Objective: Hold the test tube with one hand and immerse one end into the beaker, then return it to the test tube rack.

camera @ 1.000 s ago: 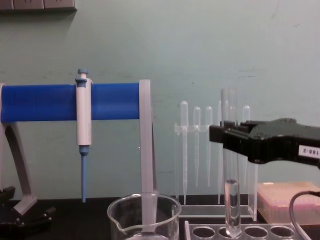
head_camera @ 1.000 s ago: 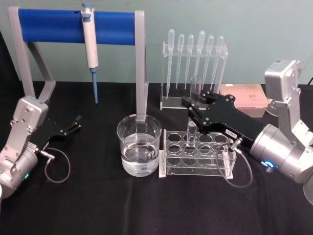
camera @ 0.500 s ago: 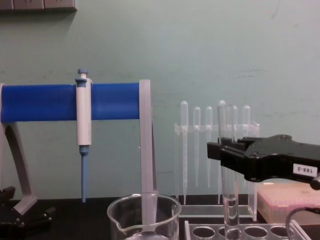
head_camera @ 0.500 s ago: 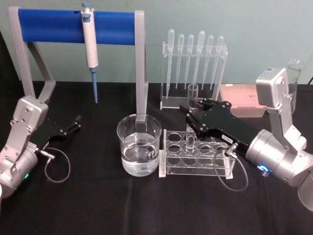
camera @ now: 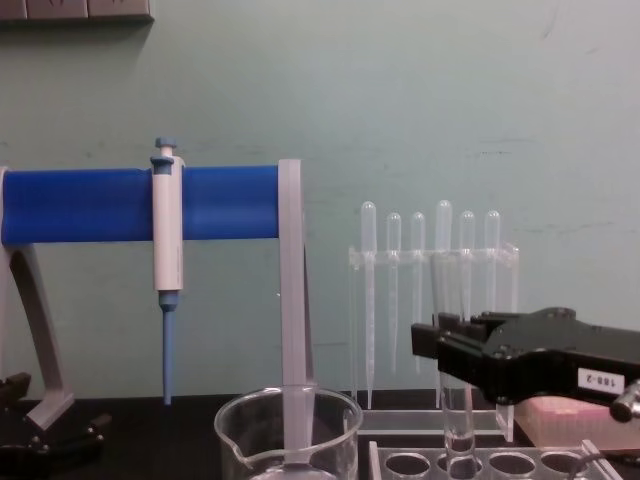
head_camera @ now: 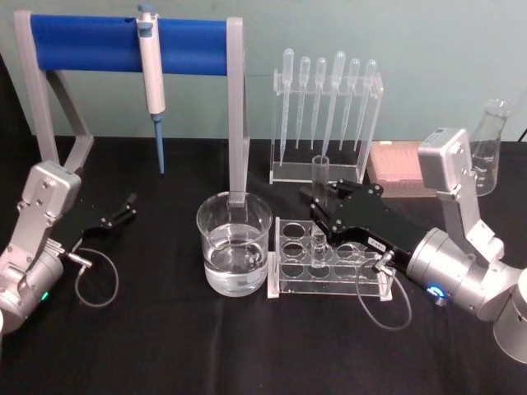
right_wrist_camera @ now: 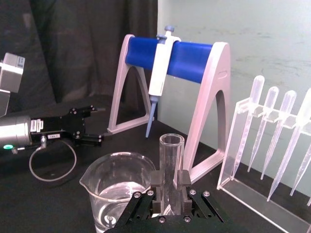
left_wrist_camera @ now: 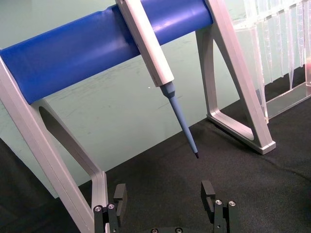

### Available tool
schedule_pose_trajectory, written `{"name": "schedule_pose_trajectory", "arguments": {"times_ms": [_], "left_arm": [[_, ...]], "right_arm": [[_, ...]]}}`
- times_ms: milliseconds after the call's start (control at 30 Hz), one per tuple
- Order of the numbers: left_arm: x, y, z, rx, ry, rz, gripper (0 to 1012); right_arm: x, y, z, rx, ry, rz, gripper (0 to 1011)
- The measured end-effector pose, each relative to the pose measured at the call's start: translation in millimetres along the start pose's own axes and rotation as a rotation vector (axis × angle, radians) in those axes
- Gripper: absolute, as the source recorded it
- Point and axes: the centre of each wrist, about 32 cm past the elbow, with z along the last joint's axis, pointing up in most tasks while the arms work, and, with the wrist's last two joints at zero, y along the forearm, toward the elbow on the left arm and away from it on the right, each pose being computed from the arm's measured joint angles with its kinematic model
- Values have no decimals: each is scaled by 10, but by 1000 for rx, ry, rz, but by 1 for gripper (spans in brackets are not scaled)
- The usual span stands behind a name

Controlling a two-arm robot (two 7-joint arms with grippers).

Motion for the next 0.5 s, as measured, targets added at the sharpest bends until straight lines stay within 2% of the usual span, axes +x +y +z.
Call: {"name": "schedule_pose_trajectory", "arguments": {"times_ms": [467, 500], "left_arm": [[0, 0, 0, 0, 0, 0, 1000], [0, 0, 0, 0, 0, 0, 1000]], "right_arm": [[5, 23, -80, -44, 2, 19, 227], [5, 24, -81, -46, 2, 19, 256]]}}
